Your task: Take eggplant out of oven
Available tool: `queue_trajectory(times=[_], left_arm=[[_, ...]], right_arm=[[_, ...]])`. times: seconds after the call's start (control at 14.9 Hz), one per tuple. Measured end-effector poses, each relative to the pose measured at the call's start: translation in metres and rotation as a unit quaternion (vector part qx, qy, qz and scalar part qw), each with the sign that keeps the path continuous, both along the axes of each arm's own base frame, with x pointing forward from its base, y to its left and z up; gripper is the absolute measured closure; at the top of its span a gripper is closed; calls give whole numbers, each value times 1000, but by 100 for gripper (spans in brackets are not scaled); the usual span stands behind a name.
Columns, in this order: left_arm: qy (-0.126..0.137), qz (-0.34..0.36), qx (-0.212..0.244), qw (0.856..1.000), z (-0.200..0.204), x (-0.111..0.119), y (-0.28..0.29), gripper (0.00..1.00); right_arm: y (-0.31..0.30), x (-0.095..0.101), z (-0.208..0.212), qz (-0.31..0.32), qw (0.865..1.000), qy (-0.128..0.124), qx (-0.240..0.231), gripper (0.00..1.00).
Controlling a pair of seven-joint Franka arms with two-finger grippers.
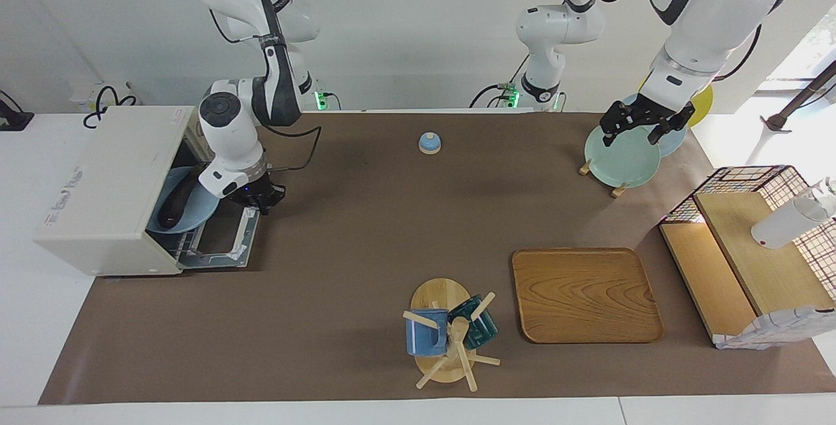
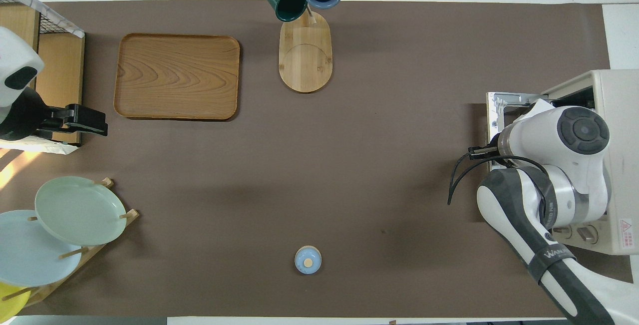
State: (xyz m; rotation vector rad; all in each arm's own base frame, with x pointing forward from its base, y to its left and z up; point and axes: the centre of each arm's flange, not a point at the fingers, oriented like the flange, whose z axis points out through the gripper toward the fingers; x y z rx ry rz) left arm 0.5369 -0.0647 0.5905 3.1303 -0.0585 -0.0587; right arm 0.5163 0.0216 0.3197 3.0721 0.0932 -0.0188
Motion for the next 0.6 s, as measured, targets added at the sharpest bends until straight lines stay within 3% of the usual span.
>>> queue_trajectory(times=[0.6], left_arm=[[0,-1,0,1000,0,0,-1,0]], right_arm=[[17,-10,-9,-4,1000,18,15,99]])
